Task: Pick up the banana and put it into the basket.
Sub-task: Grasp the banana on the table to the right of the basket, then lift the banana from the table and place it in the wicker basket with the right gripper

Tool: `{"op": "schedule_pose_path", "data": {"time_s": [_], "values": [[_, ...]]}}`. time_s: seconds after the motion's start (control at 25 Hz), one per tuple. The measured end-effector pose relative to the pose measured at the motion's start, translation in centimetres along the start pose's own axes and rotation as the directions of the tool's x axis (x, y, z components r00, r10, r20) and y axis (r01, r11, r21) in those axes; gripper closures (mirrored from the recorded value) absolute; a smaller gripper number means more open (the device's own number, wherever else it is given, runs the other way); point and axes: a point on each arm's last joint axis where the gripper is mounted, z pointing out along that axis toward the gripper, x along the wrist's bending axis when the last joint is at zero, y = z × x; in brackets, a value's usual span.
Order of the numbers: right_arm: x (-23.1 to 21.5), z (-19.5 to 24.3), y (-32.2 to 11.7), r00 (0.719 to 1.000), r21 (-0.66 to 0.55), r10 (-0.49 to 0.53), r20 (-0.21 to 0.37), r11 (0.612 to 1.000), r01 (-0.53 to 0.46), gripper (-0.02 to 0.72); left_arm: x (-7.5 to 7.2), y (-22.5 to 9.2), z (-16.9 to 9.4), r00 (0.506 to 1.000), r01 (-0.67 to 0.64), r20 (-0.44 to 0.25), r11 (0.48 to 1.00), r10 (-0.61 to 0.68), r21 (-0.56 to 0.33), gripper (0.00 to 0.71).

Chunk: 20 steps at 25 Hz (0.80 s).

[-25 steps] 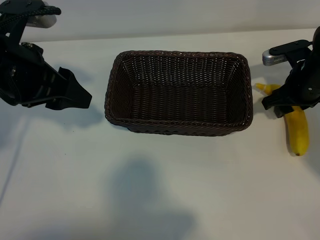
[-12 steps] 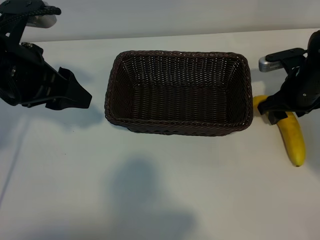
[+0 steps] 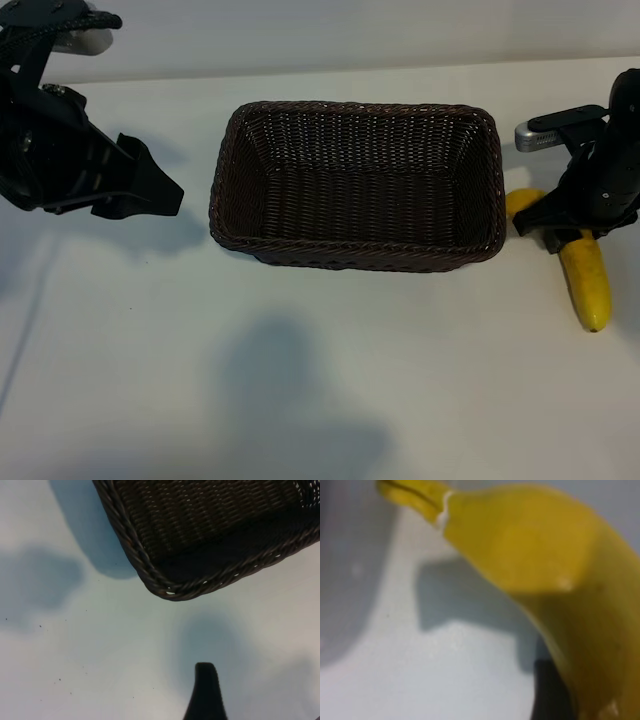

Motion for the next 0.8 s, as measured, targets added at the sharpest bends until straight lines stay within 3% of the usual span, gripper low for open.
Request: {"op": "schedule_pose_path", "data": {"time_s": [0.48,0.8], "values": [[-0.1,-0.3,0.0,1.000,-0.009,0.003,0.014,1.000,-0.003,0.278,0.0,0.0,0.0,1.000,0.000,-0.001,1.000,0.000,-0.004,0.136],[-0.4,-4.1,1.0,0.998,-0.102,0.017,0.055,0.995,-0.011,0.279,0.0,0.0,0.0,1.000,0.000,-0.002,1.000,0.000,-0.005,0.136]]}}
